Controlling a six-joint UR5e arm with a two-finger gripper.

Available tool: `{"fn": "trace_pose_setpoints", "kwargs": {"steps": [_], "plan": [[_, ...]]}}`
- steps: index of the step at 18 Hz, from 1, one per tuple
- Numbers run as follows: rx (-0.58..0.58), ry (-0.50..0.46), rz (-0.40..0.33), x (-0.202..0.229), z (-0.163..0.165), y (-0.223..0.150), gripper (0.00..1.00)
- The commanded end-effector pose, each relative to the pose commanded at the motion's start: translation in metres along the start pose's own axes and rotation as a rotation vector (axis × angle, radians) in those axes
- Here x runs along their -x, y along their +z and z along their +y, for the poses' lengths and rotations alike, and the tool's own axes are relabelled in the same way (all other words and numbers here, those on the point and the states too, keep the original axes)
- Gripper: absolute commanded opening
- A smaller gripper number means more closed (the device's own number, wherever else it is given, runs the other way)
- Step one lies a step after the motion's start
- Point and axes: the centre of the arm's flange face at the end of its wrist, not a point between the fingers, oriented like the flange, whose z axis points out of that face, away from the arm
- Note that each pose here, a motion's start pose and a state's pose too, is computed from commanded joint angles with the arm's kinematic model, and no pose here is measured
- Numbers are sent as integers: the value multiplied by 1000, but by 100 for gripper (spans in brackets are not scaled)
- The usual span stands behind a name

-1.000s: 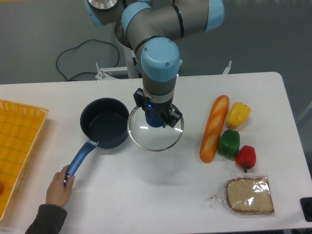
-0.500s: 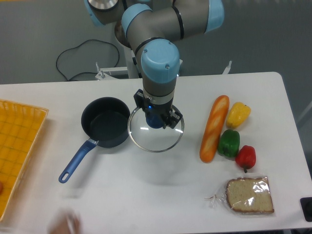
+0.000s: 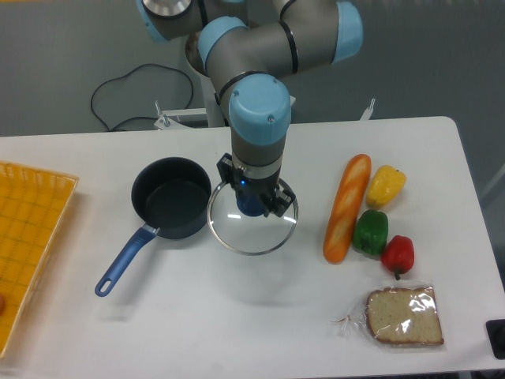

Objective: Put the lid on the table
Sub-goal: 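Move the held glass lid away from the saucepan and lower it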

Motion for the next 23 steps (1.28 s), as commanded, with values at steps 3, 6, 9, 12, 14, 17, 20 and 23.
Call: {"fn": "trace_pose_setpoints", "kwargs": {"steps": [3,6,9,12,14,17,20,23], "plan": [[-8,16,-16,1,-13,11,44],[-12,22,-21,7,-21,23,44],[-6,31,-17,10,-31,31,44],[-11,33,-25,13,-36,37,44],[-17,36,-32,15,-40,43,44],[-17,36,-32,18,-45,52,44],[-15,44,-33,20,-52,58,44],[-19,47,-36,21,-57,67,44]]}}
